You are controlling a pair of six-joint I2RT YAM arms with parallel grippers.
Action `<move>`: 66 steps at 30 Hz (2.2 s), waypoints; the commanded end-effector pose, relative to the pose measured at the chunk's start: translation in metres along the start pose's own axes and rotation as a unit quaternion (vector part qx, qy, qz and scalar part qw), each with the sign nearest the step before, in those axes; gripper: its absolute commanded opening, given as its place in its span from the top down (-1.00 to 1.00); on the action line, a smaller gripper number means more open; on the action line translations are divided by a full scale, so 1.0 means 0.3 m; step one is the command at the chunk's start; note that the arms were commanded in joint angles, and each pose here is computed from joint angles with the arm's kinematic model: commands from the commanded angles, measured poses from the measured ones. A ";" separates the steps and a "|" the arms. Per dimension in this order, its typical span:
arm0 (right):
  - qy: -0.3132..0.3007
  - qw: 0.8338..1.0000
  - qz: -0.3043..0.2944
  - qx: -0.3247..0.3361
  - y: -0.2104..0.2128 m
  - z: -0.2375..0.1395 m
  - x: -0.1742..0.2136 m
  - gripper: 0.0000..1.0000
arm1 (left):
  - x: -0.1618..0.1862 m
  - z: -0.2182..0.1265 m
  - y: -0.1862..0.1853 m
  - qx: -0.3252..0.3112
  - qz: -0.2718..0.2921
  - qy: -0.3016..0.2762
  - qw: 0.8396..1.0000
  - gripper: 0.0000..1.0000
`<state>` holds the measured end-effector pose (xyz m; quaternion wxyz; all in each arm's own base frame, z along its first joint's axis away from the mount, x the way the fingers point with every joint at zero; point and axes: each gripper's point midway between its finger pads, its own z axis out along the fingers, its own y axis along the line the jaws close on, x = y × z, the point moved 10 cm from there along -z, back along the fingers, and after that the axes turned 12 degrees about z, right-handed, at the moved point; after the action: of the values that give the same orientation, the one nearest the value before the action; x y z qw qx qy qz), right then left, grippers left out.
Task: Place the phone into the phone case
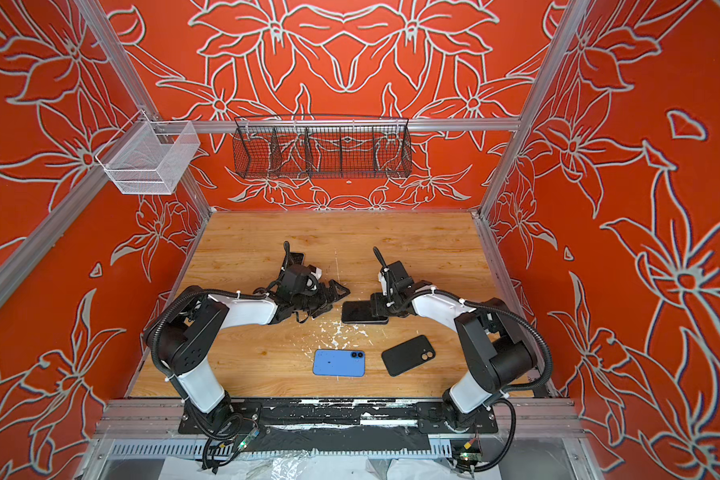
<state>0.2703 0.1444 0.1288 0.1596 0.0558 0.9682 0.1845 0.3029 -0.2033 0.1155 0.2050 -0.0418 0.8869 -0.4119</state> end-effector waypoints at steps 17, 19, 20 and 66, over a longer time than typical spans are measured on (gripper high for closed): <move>0.017 0.999 -0.019 0.044 -0.039 -0.074 0.047 -0.27 | 0.045 -0.014 0.033 -0.038 -0.011 0.025 0.999 -0.94; 0.023 0.998 -0.024 0.049 -0.039 -0.075 0.052 -0.27 | 0.046 -0.018 0.034 -0.039 -0.013 0.022 0.999 -0.94; 0.025 0.998 -0.025 0.051 -0.038 -0.077 0.055 -0.27 | 0.048 -0.021 0.036 -0.041 -0.014 0.020 0.999 -0.94; 0.077 0.996 -0.001 -0.035 0.182 0.003 0.084 -0.06 | 0.014 -0.166 0.025 -0.035 0.009 -0.023 0.999 -0.94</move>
<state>0.2580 0.2129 0.1342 0.0897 0.0129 0.9628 0.2544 0.2752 -0.1580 0.1281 0.2274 -0.0802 0.8996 -0.3641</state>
